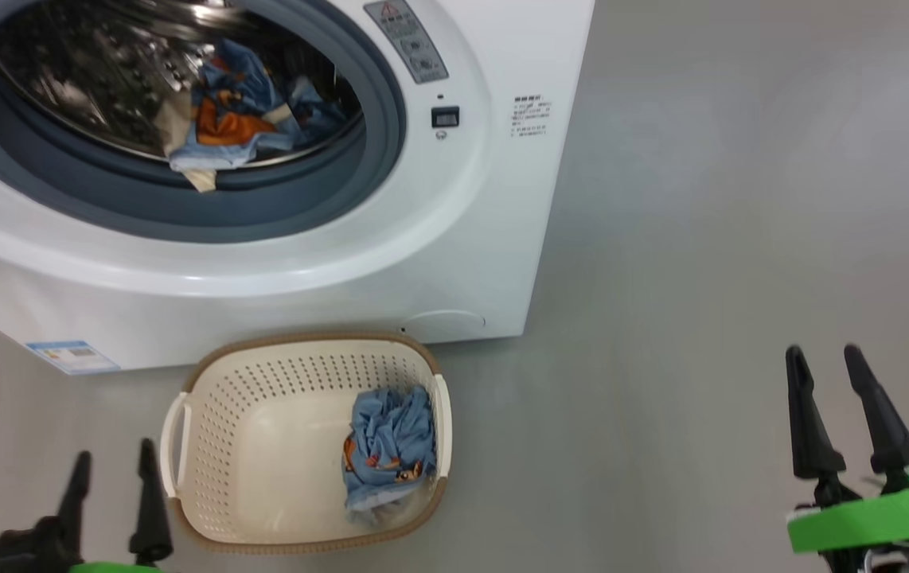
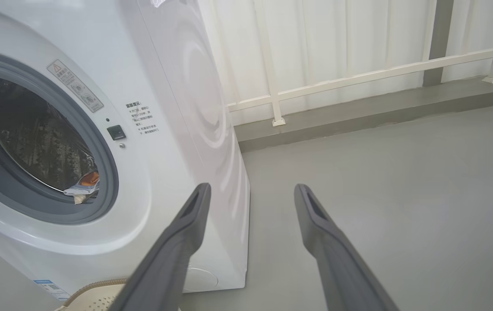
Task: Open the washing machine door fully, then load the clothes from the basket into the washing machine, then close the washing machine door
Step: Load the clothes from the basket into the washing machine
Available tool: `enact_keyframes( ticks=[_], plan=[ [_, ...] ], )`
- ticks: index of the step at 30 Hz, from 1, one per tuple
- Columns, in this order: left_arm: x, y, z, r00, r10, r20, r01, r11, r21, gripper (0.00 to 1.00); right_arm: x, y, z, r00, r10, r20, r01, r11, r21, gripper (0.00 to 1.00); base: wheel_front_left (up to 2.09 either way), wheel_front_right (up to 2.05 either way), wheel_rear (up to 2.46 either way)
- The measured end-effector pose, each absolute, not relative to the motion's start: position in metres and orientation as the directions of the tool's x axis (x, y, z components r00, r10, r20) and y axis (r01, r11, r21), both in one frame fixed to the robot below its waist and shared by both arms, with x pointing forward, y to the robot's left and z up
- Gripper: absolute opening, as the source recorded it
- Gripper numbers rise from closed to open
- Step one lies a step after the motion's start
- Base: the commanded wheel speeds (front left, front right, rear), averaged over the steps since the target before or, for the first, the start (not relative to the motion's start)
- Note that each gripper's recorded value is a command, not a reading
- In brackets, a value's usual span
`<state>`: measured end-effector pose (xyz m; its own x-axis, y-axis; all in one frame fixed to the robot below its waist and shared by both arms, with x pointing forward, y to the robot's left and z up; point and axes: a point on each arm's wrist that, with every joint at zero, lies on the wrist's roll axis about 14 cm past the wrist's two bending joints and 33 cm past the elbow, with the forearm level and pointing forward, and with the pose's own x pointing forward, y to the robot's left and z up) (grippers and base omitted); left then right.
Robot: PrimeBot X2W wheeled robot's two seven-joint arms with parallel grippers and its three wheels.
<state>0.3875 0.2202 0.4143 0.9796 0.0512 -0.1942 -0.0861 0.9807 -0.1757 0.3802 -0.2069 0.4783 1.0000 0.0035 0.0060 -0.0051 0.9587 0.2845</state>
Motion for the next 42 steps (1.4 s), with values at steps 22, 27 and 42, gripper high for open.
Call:
enact_keyframes(
  ticks=[22, 27, 42],
  plan=[
    [0.427, 0.138, 0.287, 0.816, -0.180, -0.549, 0.034, 0.963, -0.266, 1.00, 0.437, -0.200, 0.448, 1.000, -0.005, -0.031, 0.015, 0.953, 0.302, 1.00, 0.00, 0.00, 0.00],
    [0.437, 0.123, 0.262, 0.758, -0.229, -0.610, 0.072, 0.960, -0.271, 1.00, 0.447, -0.199, 0.435, 0.999, -0.008, -0.053, 0.024, 0.952, 0.305, 1.00, 0.00, 0.00, 0.00],
    [0.453, 0.094, 0.190, 0.533, -0.329, -0.780, 0.141, 0.943, -0.301, 1.00, 0.463, -0.212, 0.397, 0.991, -0.054, -0.126, 0.089, 0.953, 0.289, 1.00, 0.00, 0.00, 0.00]
  ],
)
